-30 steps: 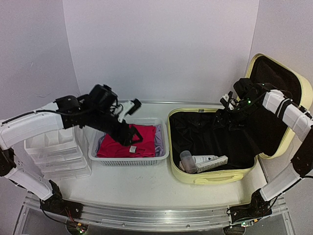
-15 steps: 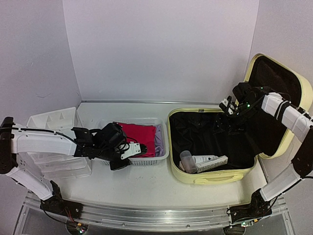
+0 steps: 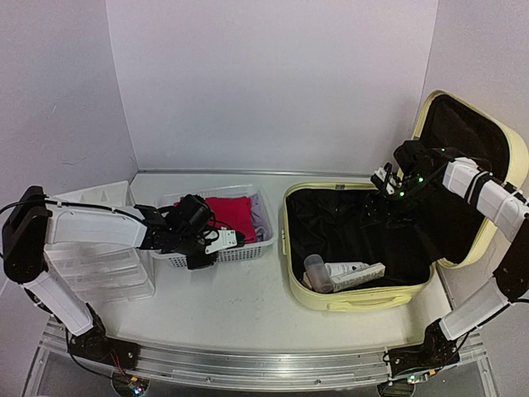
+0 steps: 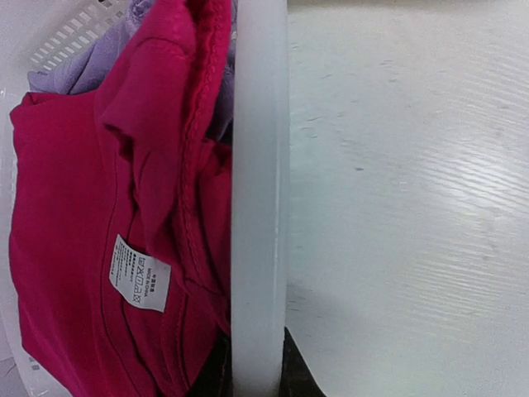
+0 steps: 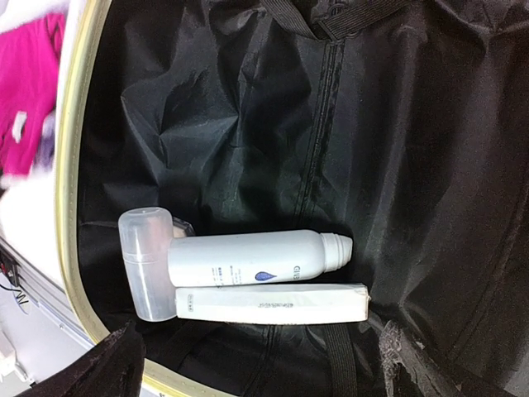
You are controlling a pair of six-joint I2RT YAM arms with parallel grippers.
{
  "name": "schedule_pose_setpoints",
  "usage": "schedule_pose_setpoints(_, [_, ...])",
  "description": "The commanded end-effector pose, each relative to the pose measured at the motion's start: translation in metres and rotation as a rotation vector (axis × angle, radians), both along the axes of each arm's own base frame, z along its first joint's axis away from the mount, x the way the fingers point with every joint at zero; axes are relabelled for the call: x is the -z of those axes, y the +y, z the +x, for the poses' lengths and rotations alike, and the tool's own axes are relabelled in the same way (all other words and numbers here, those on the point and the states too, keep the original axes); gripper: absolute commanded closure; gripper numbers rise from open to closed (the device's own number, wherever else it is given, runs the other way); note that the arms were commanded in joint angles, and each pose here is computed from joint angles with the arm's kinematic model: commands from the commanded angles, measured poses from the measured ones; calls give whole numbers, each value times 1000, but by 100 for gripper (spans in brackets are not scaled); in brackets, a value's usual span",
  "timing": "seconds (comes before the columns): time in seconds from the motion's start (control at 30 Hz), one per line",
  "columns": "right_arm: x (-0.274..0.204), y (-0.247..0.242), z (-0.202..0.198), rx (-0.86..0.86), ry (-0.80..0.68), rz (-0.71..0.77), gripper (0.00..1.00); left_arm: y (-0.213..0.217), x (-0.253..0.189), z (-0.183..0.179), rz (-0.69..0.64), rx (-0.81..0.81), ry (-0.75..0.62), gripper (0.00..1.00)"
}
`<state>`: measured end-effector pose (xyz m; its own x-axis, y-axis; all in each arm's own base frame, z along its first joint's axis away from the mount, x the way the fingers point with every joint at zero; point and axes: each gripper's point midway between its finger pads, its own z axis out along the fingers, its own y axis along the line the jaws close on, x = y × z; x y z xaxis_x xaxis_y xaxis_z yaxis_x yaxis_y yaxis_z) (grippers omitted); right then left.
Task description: Open, take out, and arrange the luggage
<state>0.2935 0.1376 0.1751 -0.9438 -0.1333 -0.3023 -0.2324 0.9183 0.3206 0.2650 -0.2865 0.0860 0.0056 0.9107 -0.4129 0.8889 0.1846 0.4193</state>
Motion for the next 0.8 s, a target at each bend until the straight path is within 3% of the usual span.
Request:
schedule_pose_setpoints(0.0, [-12,4,7,-18,-57,16,2,4,-31,77,-22,-63,-192,89])
schedule_pose_setpoints(0.3, [-19,3,5,-4,-73,22,2,32,-11,178,144,19,-299,90])
schedule_pose_setpoints(0.47, [-22,5,0,1,-69,43,2,68,-7,230,184,-46,-318,88])
schedule_pose_setpoints(0.53, [-24,5,-2,3,-70,51,2,70,-21,234,163,-69,-340,81])
schedule_pose_setpoints(0.6, [-22,5,-4,4,-66,50,2,65,-48,230,104,-92,-365,63])
schedule_pose_setpoints(0.77, [-13,5,-2,-4,-42,42,2,39,-143,180,-174,-161,-391,33])
